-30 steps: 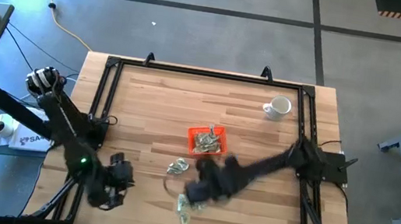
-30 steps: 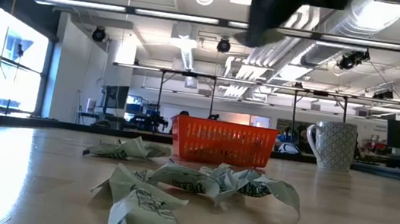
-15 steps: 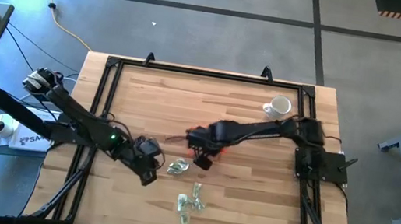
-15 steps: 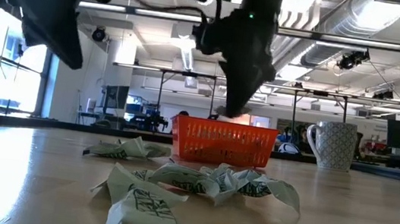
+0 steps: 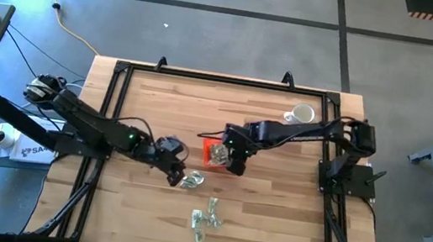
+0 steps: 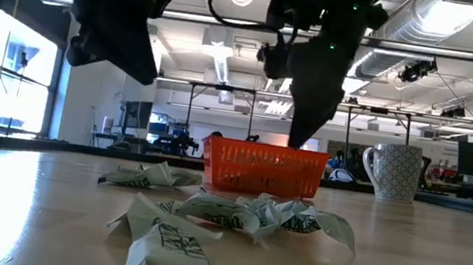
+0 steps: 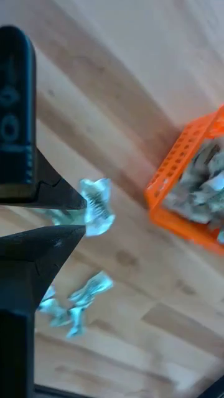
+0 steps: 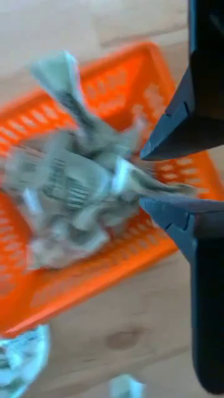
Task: Pick and place Stevia / Truvia into bins
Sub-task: Put the stevia packet into the orange bin
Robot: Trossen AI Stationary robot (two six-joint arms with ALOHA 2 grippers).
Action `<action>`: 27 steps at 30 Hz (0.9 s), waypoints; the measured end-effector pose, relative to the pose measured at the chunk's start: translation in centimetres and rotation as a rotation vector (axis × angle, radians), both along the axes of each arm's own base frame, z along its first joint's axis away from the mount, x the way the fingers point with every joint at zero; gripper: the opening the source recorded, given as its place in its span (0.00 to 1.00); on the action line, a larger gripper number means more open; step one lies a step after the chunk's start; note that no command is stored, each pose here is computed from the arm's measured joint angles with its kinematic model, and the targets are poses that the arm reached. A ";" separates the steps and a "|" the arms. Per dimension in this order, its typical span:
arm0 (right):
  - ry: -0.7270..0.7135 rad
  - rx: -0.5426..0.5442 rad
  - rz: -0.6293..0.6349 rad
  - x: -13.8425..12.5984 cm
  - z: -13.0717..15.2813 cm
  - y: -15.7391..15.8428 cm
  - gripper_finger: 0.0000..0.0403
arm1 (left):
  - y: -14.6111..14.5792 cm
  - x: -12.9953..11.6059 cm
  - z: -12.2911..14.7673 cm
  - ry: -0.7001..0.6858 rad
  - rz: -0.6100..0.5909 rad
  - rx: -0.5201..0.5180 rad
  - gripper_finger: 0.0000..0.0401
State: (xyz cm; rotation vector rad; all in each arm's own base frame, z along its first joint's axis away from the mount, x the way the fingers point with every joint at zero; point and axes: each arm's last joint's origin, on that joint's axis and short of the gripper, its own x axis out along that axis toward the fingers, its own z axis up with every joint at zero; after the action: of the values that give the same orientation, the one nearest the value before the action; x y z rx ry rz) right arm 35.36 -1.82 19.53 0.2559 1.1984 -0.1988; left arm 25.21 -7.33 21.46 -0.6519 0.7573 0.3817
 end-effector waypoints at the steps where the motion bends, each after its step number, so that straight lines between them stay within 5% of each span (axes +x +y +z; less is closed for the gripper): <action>1: -0.020 -0.002 -0.001 0.2 0.0 -0.1 0.24 | 0.2 0.1 0.0 0.000 0.008 0.000 0.21; 9: -0.030 -0.107 -0.089 0.2 -0.1 -2.1 0.16 | 0.8 0.2 0.0 0.002 0.021 -0.015 0.21; 16: -0.057 -0.031 -0.116 0.8 -1.1 -3.9 0.13 | 0.8 0.2 0.0 0.003 0.022 -0.015 0.21; 27: -0.089 0.019 -0.104 1.9 -1.3 -2.0 0.12 | 0.9 0.0 -0.2 0.035 0.021 0.016 0.21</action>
State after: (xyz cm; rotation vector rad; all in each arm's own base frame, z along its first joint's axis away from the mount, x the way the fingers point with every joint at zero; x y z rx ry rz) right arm 37.26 -3.85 18.20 0.3403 1.0997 -0.2638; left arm 25.20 -6.41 21.25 -0.6399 0.7810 0.4187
